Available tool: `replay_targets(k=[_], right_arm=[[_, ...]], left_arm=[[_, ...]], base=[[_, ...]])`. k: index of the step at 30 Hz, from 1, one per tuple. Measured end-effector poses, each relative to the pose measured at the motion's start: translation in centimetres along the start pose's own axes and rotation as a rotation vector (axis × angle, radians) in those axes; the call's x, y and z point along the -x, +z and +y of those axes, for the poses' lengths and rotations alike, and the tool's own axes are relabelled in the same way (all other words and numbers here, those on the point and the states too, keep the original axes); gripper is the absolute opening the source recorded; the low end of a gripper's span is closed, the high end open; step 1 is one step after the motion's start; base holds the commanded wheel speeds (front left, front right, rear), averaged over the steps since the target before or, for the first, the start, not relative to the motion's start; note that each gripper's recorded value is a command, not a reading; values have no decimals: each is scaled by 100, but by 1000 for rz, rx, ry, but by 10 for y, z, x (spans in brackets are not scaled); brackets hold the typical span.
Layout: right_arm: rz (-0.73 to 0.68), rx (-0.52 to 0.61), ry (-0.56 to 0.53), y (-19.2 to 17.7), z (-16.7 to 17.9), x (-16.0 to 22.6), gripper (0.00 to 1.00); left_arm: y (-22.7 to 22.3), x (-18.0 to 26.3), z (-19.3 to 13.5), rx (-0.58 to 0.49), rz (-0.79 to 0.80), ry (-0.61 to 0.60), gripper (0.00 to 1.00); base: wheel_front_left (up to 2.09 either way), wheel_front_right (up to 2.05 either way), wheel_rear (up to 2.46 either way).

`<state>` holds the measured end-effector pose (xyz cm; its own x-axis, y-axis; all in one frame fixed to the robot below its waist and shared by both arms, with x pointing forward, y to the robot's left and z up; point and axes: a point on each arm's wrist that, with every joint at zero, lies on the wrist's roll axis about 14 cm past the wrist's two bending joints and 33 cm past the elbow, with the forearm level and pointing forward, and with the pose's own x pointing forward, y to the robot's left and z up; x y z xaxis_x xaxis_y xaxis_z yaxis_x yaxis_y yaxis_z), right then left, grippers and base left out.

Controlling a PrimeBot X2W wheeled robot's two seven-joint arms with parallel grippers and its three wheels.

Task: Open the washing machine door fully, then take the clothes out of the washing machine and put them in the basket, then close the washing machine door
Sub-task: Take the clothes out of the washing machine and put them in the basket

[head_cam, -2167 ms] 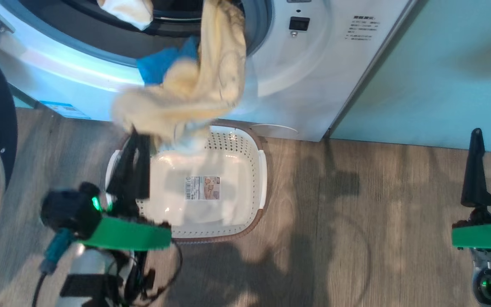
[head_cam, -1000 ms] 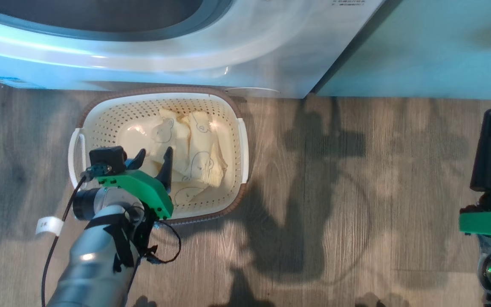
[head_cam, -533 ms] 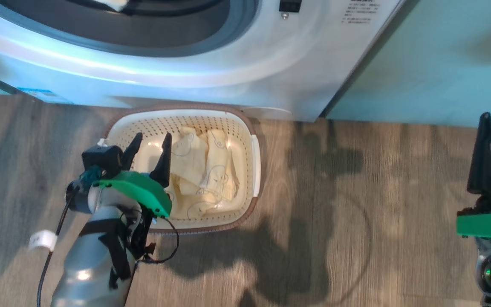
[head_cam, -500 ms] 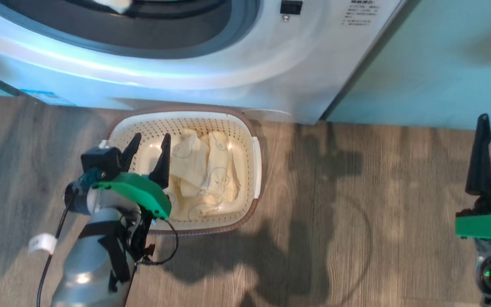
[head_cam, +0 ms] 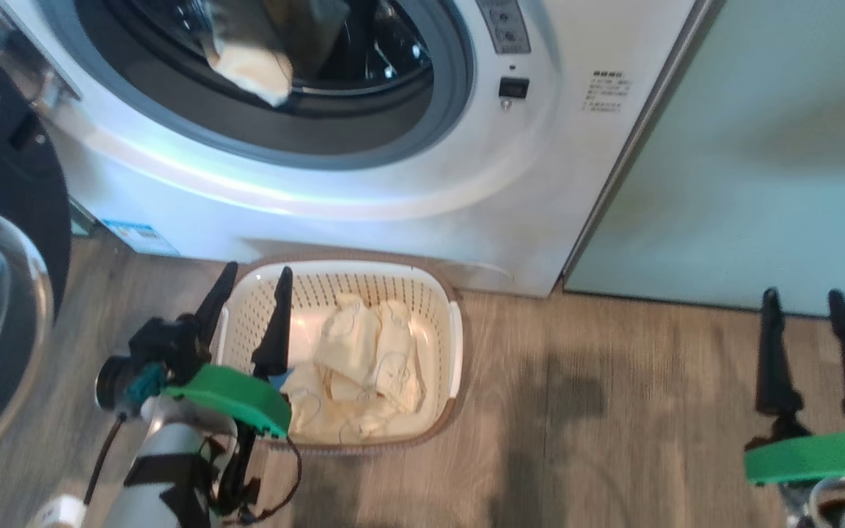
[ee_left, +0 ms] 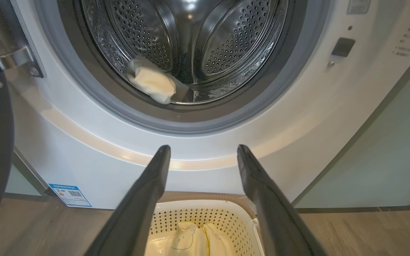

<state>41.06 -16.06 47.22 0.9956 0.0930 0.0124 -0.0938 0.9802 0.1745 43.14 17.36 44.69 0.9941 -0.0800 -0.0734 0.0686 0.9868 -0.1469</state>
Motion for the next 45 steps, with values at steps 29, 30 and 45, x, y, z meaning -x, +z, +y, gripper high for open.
replay_targets(k=[29, 30, 45], right_arm=[[-67, 29, 6, 31, 11, 87, 100], [-66, 30, 3, 31, 10, 88, 100], [-60, 21, -5, 29, 8, 88, 100]], left_arm=[[61, 98, -25, -64, -134, -37, 100], [62, 98, -25, -65, -135, -37, 100], [60, 99, -27, -67, -121, -40, 100]], base=[[0, 0, 0], [0, 0, 0], [0, 0, 0]])
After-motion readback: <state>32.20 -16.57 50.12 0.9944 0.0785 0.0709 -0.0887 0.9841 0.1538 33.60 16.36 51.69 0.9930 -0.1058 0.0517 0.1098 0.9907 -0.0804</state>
